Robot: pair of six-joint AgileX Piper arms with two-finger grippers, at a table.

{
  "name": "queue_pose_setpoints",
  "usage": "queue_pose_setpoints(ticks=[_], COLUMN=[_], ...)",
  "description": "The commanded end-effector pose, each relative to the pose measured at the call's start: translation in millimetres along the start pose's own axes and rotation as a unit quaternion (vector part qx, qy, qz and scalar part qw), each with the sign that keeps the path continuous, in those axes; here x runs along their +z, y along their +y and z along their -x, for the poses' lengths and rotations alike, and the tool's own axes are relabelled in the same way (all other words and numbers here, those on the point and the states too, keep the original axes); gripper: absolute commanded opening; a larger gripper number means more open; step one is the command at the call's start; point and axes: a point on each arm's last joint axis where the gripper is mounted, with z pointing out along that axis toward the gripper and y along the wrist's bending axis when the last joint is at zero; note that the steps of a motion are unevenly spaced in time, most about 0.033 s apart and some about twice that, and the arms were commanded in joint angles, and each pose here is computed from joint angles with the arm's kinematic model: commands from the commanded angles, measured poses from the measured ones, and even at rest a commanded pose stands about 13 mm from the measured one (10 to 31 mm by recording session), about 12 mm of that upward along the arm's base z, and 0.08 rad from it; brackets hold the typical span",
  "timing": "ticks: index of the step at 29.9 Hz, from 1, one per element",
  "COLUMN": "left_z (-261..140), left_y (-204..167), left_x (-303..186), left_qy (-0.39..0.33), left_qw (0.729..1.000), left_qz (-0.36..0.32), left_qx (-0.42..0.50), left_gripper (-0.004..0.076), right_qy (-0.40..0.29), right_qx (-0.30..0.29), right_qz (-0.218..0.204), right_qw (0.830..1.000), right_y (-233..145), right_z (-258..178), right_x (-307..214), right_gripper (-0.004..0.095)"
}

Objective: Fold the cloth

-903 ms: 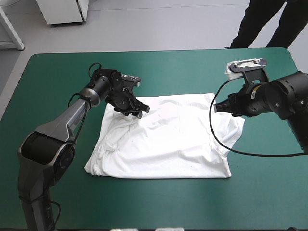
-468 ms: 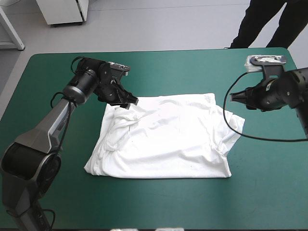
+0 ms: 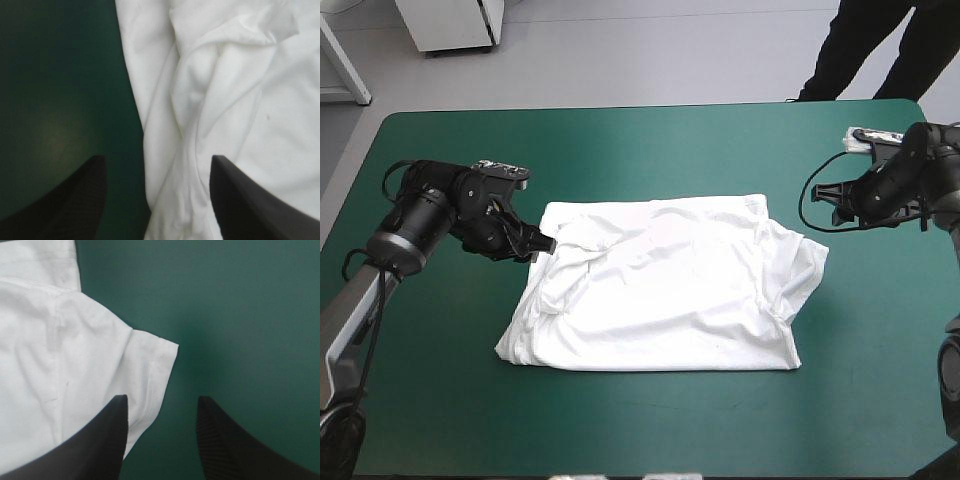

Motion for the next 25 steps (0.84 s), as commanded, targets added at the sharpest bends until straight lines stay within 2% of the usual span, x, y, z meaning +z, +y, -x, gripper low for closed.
queue_pose_setpoints(ticks=[1,9,14,25], left_z=[-10,-18,-16,-15], left_y=[0,4,4,4], left_x=[-23,-16,-16,-17], left_qy=[-0.046,-0.033,-0.041,-0.047], left_qw=[0.999,0.999,0.999,0.998], left_qz=[-0.003,0.018,0.019,0.019], left_qx=[-0.012,-0.023,-0.022,-0.022], left_gripper=[0.0436,0.0436,0.0436,0.0436], right_qy=[-0.026,0.008,-0.003,0.043], right_qx=[-0.003,-0.003,-0.006,-0.022], right_qz=[0.000,-0.002,-0.002,-0.002], right_qw=[1.000,1.000,1.000,0.999], right_y=[-3,-3,0,10], right_z=[12,17,14,9], right_x=[4,50,63,98], right_gripper=[0.0430,0.0430,0.0432,0.0432])
